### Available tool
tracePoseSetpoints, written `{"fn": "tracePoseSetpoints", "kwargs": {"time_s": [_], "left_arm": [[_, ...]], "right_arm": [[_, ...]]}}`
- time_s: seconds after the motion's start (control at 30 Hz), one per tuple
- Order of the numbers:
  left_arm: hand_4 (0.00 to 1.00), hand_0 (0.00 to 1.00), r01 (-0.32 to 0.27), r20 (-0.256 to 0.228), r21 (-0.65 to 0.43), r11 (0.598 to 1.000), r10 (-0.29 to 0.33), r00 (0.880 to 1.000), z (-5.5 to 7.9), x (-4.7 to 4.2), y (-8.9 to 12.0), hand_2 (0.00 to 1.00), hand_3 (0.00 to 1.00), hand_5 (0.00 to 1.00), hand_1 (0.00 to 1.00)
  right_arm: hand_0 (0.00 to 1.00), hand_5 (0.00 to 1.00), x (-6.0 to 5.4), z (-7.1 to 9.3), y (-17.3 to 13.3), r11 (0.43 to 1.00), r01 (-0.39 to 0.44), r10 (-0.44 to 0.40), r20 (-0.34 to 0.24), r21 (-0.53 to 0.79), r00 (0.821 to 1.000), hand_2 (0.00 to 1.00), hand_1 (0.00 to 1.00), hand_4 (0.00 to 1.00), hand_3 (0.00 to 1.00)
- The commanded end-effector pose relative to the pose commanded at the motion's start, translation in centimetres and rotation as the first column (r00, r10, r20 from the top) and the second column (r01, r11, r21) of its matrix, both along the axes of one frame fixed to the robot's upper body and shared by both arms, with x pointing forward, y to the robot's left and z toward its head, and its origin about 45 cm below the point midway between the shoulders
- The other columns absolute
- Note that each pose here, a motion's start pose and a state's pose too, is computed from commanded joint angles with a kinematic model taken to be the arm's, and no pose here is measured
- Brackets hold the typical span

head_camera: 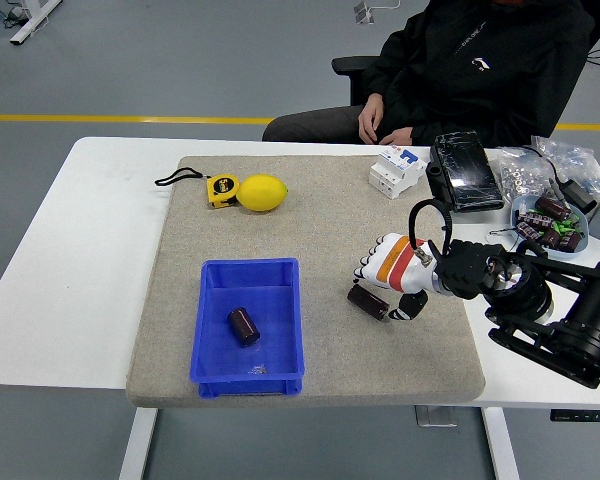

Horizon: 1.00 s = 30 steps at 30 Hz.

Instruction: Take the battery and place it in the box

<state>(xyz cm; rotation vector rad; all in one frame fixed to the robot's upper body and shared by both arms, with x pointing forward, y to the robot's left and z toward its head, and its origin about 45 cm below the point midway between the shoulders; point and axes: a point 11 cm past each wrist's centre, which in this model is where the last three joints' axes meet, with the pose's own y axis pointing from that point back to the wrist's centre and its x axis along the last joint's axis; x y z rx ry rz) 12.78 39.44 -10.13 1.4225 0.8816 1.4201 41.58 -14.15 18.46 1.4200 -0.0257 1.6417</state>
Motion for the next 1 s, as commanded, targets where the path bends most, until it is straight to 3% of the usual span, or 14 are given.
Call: {"fn": "tracePoseSetpoints", "kwargs": {"time_s": [0.9,0.93,1.0], "left_arm": [[0.628,0.723,0.001,-0.009,-0.002,1.0,-0.001,1.0,-0.11,-0.39,-0.04,0.66,0.584,0.535,0.703],[0.63,0.722,0.0,-0.01,-0.002,1.0,0.0,1.0,-0.12,-0.43,-0.04,0.661,0.583,0.539,0.703],[0.63,0.722,0.0,-0.01,-0.001,1.0,0.0,1.0,-0.12,-0.41,-0.04,0.661,0.583,0.539,0.703]], "right_arm": [[0.813,0.236,-0.55,-0.53,0.59,0.999,-0.035,0.035,-0.003,0.018,0.999,0.853,0.784,0.823,0.853],[0.743,0.245,-0.61,-0.55,0.64,0.999,-0.037,0.038,-0.005,0.026,0.999,0.795,0.721,0.812,0.841],[0.743,0.245,-0.62,-0.54,0.67,0.999,-0.041,0.041,-0.003,0.031,0.999,0.795,0.721,0.812,0.841]]}}
